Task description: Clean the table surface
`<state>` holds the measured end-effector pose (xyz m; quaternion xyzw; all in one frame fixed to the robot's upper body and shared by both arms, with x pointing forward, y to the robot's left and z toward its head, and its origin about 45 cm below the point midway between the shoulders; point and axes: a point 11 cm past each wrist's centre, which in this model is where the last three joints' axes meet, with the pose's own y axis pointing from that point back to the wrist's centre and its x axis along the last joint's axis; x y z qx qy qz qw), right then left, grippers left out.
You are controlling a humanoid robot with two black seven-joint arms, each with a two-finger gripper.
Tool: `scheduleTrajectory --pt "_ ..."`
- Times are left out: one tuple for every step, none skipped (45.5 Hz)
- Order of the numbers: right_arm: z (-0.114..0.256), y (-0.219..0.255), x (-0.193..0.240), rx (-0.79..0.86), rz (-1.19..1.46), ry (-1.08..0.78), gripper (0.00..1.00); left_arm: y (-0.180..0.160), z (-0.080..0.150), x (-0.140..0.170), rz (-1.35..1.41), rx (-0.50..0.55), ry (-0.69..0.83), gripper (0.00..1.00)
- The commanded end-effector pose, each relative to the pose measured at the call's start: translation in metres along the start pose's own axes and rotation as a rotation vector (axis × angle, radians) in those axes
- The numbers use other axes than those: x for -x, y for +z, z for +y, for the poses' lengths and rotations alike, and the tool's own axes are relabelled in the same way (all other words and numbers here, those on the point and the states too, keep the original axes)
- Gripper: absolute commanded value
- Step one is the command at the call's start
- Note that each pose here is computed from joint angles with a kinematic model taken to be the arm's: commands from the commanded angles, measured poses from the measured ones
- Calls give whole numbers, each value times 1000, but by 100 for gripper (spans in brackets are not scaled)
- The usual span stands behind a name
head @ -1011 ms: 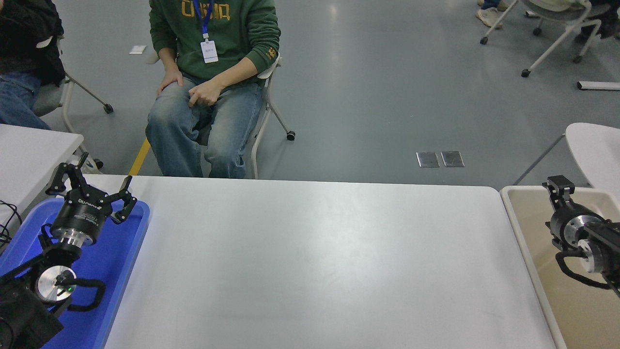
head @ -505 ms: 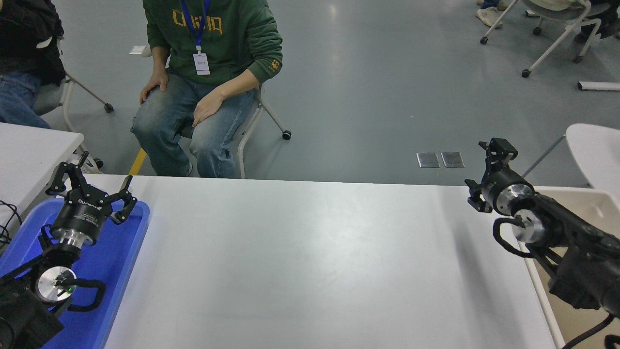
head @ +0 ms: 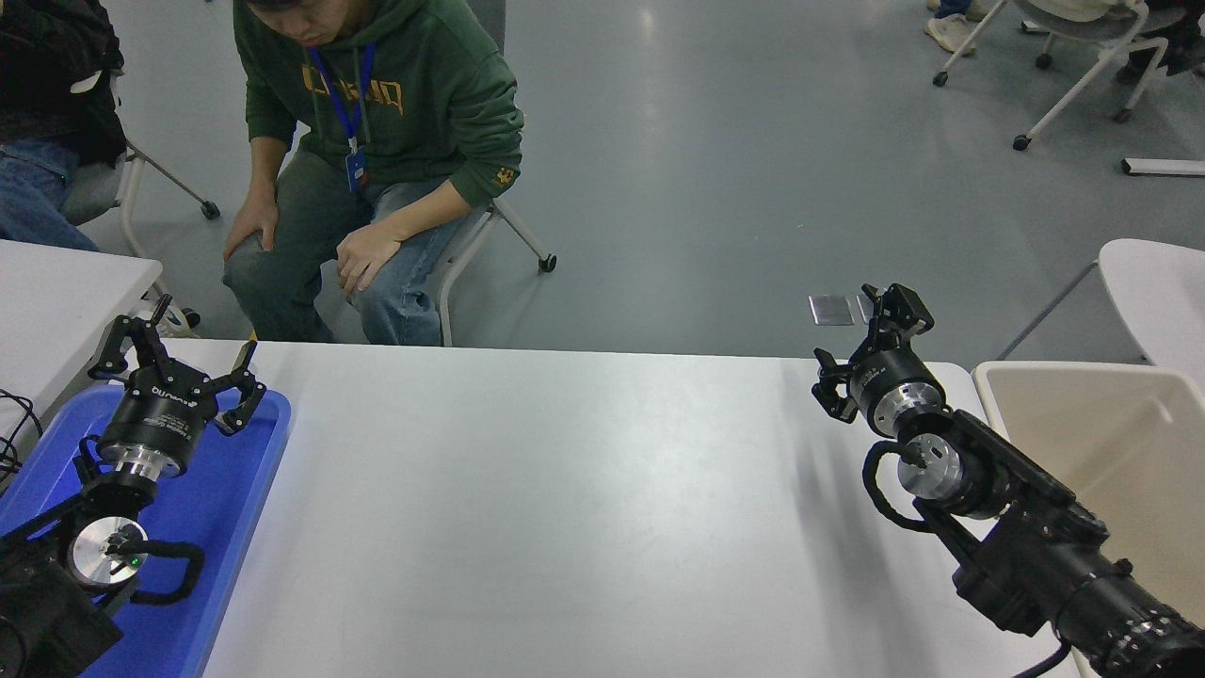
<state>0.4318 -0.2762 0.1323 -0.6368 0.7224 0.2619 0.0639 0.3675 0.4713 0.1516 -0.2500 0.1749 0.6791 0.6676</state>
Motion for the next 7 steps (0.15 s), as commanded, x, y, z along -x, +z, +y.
scheduleTrajectory --pt "4 10 5 -11 -69 -4 100 0 0 0 0 0 0 100" --pt "3 10 5 -11 -67 -7 100 0 0 0 0 0 0 100" --pt "4 11 5 -10 -66 -6 100 0 0 0 0 0 0 100" --pt "4 11 5 -10 -66 -6 100 -1 0 0 1 -1 0 100" --pt "4 11 5 -10 -64 -7 100 0 0 0 0 0 0 100" --pt "4 11 5 -9 -63 -7 100 0 0 0 0 0 0 100" --pt "4 12 5 -8 -62 -8 100 0 0 0 0 0 0 100"
